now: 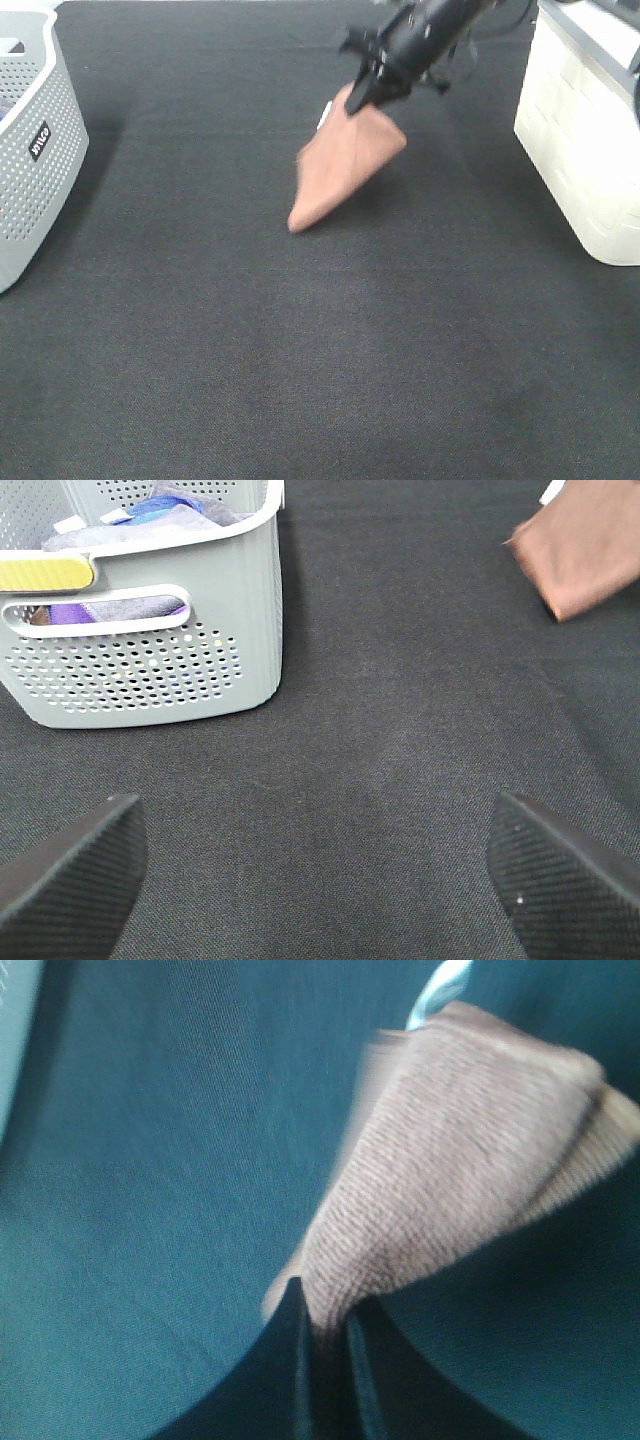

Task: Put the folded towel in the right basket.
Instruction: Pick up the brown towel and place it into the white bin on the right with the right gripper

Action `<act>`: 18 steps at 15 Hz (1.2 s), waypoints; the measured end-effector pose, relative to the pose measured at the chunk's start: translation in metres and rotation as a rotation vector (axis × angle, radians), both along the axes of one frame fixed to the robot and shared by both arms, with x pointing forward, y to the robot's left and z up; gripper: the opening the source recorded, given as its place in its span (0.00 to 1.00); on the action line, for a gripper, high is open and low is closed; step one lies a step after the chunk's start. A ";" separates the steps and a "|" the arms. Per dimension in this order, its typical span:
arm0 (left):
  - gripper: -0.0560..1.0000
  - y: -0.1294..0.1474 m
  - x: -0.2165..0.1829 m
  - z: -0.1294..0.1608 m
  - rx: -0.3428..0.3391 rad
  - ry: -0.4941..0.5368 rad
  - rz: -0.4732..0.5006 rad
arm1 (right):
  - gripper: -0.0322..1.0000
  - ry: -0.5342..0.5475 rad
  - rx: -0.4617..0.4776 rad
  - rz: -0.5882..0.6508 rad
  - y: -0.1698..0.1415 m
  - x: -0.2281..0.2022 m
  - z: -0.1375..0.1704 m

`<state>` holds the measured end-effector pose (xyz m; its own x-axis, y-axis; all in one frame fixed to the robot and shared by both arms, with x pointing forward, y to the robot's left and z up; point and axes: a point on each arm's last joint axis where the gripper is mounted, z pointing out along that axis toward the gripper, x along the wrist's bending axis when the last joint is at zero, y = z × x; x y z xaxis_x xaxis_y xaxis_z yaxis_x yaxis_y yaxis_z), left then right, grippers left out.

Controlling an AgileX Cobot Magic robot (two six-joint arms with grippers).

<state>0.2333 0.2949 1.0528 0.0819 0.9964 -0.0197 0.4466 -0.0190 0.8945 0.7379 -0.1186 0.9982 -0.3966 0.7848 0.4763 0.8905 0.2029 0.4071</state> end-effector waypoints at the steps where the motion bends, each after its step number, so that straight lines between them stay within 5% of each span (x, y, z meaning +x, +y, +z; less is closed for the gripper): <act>1: 0.88 0.000 0.000 0.000 0.000 0.000 0.000 | 0.05 -0.036 -0.028 -0.015 -0.004 -0.002 0.017; 2: 0.88 0.000 0.000 0.000 0.000 0.000 0.000 | 0.05 -0.036 -0.028 -0.015 -0.004 -0.002 0.017; 6: 0.88 0.000 0.000 0.000 0.000 0.000 0.000 | 0.05 -0.240 -0.196 -0.090 -0.031 -0.023 0.099; 10: 0.88 0.000 0.000 0.000 0.000 0.000 0.000 | 0.05 -0.383 -0.177 -0.220 -0.082 -0.050 0.177; 15: 0.88 0.000 0.000 0.000 0.000 0.000 0.000 | 0.05 -0.427 -0.210 -0.457 -0.187 -0.058 0.207; 18: 0.88 0.000 0.000 0.000 0.000 0.000 0.000 | 0.05 -0.406 -0.232 -0.536 -0.223 -0.059 0.203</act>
